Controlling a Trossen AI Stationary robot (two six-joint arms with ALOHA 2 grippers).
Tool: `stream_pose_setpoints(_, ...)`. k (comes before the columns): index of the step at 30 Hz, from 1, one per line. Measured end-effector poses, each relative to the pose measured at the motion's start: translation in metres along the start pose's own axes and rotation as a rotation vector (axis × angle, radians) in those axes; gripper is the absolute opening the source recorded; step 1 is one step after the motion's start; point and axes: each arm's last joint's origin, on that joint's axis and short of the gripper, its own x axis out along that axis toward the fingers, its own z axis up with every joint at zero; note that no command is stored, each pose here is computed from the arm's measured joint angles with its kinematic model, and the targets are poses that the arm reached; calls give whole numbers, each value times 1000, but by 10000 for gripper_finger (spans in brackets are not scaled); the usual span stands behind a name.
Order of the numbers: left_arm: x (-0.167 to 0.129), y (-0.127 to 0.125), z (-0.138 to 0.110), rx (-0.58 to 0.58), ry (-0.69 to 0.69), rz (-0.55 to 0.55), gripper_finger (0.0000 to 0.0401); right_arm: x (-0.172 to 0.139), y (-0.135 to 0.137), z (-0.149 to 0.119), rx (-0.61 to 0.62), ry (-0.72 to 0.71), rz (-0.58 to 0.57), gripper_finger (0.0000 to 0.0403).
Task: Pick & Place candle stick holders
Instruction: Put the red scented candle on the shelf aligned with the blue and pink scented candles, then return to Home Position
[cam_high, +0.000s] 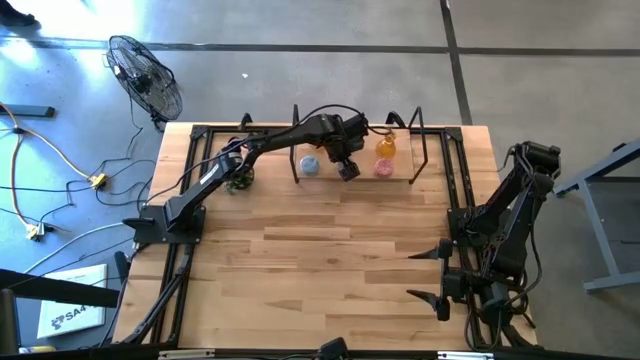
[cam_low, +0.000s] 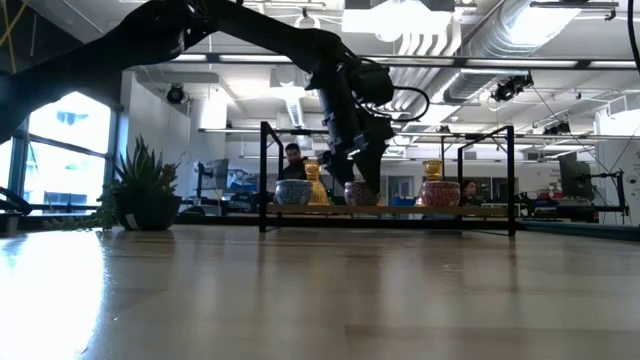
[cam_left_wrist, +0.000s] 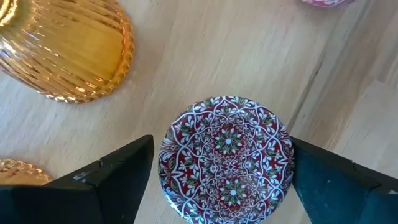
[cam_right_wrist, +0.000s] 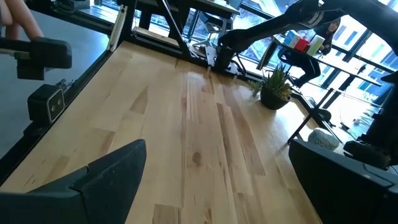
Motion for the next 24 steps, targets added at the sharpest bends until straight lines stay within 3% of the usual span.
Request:
stream_pose_setpoints(16,-8,0,1,1,-9,0,348,0,0,0,-3,-1,-5,390)
stream_pose_setpoints(24,-33,-11,1,14,-16,-98,349,0,0,0,0,-3,-7,390)
